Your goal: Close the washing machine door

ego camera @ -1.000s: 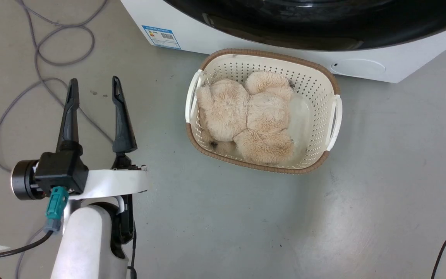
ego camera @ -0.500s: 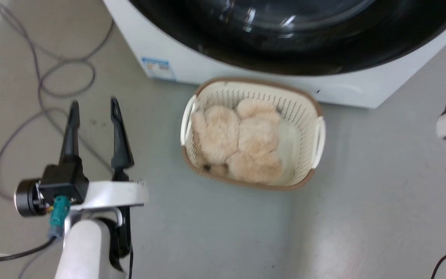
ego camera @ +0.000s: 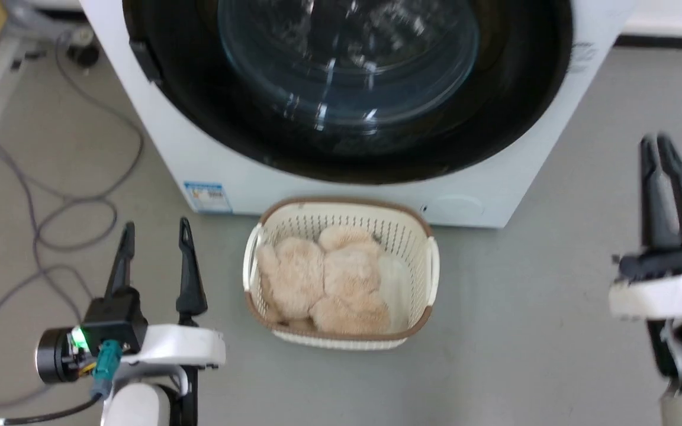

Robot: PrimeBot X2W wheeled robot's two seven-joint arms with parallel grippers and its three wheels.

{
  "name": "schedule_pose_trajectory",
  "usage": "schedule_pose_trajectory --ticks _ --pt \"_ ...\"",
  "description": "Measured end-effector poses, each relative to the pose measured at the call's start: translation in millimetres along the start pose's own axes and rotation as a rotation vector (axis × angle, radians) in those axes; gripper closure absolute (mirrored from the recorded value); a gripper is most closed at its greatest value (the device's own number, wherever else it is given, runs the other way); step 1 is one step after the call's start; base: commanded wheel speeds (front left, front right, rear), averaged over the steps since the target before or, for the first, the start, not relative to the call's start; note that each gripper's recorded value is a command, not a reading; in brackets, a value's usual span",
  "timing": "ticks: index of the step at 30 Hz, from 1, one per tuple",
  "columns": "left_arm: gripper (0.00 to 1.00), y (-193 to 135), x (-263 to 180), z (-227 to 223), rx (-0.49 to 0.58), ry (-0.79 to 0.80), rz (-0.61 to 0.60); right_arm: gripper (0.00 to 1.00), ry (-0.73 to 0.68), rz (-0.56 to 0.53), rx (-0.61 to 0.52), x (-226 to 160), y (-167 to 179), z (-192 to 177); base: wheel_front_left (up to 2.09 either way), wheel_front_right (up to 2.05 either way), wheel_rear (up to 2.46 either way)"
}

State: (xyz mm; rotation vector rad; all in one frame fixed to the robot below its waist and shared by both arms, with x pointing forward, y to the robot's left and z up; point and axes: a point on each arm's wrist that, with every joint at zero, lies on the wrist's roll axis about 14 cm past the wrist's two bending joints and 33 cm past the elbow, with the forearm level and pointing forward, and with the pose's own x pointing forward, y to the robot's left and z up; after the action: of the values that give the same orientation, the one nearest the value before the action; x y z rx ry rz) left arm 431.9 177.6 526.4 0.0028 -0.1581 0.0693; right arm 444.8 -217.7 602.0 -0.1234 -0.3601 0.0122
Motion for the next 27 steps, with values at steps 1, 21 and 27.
schedule_pose_trajectory --ticks 1,21,27 --pt "0.00 -1 -2 1 0.000 -0.001 -0.004 0.00 0.008 -0.007 0.009 -7 -1 0 0.00 0.00 0.00" --pt "0.00 -11 -49 11 0.013 0.006 -0.058 0.00 0.259 -0.062 0.185 -113 15 -51 0.00 0.00 0.00" --pt "1.00 -10 -51 10 0.003 0.012 -0.055 1.00 0.260 -0.060 0.186 -114 16 -51 0.00 0.00 0.00"
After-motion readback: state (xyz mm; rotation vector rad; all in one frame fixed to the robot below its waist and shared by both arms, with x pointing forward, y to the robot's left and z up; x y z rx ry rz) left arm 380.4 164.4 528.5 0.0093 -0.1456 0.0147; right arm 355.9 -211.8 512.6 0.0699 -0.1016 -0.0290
